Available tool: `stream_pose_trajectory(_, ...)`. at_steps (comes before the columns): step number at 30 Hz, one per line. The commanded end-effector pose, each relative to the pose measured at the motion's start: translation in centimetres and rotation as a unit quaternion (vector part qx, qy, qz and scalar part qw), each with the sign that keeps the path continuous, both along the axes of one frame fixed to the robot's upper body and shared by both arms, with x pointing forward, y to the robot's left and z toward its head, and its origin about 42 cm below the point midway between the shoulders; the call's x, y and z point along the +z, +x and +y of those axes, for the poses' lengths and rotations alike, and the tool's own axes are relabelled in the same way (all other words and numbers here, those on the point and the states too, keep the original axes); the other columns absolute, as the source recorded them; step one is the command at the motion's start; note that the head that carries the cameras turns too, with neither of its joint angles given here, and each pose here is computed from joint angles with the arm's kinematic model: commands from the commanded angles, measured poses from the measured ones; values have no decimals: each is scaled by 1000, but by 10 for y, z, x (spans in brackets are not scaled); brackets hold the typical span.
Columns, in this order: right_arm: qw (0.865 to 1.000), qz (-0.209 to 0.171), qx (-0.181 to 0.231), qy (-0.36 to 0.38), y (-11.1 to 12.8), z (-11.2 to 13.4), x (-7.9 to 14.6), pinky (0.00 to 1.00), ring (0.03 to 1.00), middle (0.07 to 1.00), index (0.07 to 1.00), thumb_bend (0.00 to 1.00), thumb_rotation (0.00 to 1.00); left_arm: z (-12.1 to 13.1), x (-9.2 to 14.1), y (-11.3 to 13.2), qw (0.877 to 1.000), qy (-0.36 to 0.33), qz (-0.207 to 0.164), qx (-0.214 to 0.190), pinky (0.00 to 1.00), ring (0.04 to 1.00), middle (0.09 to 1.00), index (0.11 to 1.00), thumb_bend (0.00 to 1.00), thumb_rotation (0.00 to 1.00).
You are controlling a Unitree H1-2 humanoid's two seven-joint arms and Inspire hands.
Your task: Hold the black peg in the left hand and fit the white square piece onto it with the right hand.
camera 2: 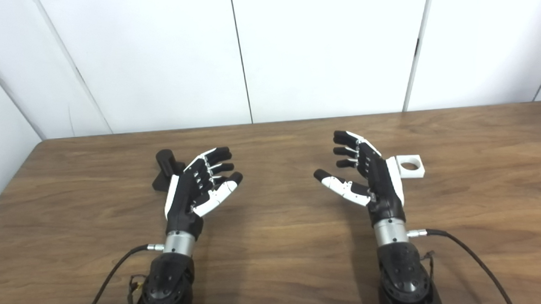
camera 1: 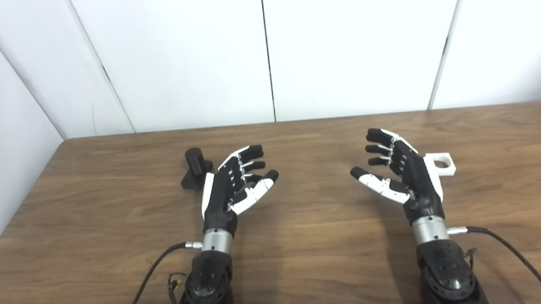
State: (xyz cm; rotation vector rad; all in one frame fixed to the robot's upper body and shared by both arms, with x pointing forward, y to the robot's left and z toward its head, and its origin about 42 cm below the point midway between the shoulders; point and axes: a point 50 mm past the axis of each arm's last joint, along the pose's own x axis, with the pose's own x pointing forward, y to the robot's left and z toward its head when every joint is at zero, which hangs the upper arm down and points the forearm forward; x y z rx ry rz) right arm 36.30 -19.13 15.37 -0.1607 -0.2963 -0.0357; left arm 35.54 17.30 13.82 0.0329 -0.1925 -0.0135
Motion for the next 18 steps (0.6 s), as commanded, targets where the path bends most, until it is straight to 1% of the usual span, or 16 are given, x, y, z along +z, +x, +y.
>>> stream_pose_trajectory(1, 999, -45, 7, 3, 5, 4, 21, 638, 731, 777, 758, 663, 185, -3, 21, 6, 999, -6, -46, -1, 578, 701, 759, 717, 659, 233)
stream_pose_trajectory(7, 999, -40, 3, -2, 2, -4, 21, 631, 737, 787, 766, 659, 201, -9, 18, 5, 999, -4, -44, 0, 587, 709, 761, 718, 647, 231)
stream_pose_trajectory(11, 999, -39, 4, 10, 1, -7, 21, 625, 751, 795, 767, 655, 157, -12, 18, 5, 999, -5, -43, 2, 600, 711, 763, 715, 647, 235)
stream_pose_trajectory(15, 999, -39, 4, 18, 1, -8, 21, 620, 752, 791, 761, 654, 110, -11, 20, 5, 999, -6, -43, 6, 595, 704, 760, 711, 622, 188)
stream_pose_trajectory(18, 999, -41, 4, 11, 1, -8, 20, 615, 749, 792, 763, 649, 122, -10, 21, 5, 999, -4, -45, 9, 604, 713, 762, 713, 619, 172)
